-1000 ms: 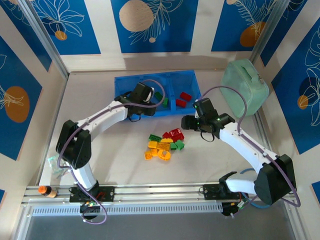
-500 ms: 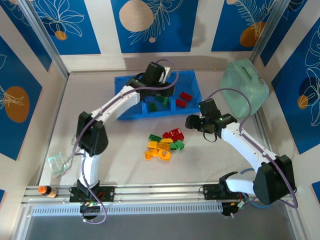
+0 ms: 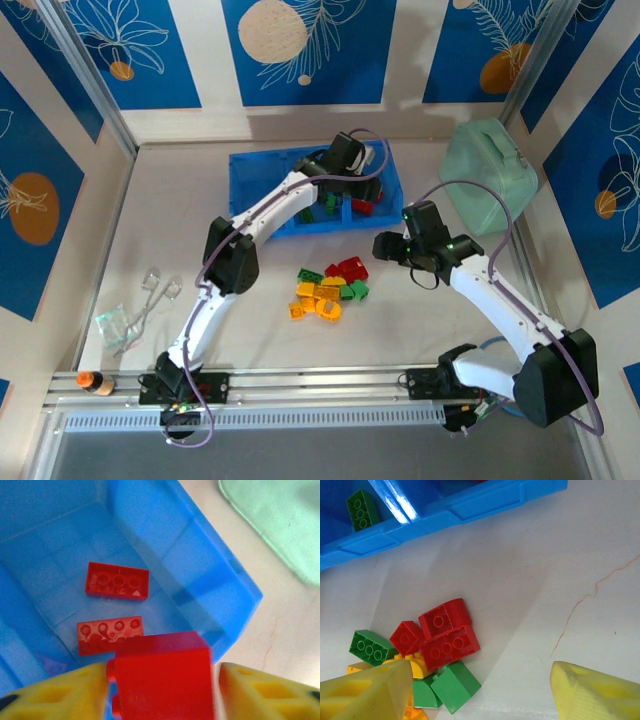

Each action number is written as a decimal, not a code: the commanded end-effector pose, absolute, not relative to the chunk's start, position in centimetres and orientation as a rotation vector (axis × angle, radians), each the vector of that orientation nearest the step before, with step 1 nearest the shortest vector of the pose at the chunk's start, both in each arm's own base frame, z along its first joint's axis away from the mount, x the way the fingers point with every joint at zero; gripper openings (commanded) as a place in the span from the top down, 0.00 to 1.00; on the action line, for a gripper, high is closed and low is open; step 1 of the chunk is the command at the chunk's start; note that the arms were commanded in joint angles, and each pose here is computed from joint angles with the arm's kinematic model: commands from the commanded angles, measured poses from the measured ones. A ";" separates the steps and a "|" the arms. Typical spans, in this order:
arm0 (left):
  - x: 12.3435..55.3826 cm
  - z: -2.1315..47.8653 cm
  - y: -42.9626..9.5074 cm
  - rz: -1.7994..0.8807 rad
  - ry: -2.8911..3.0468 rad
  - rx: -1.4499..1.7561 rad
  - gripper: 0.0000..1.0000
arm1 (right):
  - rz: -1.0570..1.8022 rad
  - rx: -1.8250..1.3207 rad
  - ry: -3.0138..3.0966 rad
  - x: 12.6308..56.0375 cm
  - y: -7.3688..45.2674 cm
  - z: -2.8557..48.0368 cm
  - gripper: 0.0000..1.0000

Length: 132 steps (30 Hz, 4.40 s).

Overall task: Sort the legos into containers by color
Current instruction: Place the lego in the container, then pick up the lego from the center of the table, then place the lego in the container.

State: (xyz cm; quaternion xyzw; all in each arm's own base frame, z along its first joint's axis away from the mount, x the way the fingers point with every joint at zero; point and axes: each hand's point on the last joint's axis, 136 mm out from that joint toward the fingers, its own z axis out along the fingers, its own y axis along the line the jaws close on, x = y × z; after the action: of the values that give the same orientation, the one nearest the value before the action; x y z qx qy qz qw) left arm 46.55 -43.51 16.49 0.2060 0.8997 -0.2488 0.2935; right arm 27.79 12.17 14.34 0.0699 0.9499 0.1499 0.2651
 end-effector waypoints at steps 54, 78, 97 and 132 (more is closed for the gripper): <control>26.6 15.6 -21.2 -0.408 2.332 0.288 0.20 | 0.285 -0.237 3.020 30.5 20.5 1.5 0.31; 26.7 15.1 -20.9 -0.384 2.336 0.282 0.20 | 0.317 -0.118 2.991 31.0 21.5 2.6 0.68; 26.8 15.0 -20.8 -0.368 2.329 0.293 0.20 | 0.410 -0.063 2.788 33.3 20.3 11.1 0.79; 25.9 14.1 -20.1 -0.387 2.336 0.269 0.21 | 0.234 0.104 2.675 45.8 13.5 15.3 0.82</control>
State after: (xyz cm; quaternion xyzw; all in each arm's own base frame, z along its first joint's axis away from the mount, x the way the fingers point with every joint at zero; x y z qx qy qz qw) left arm 25.92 -20.12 14.03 0.1088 0.9132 -0.1465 0.3645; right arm 45.35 13.99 15.25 0.0415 0.9675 0.0966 0.2298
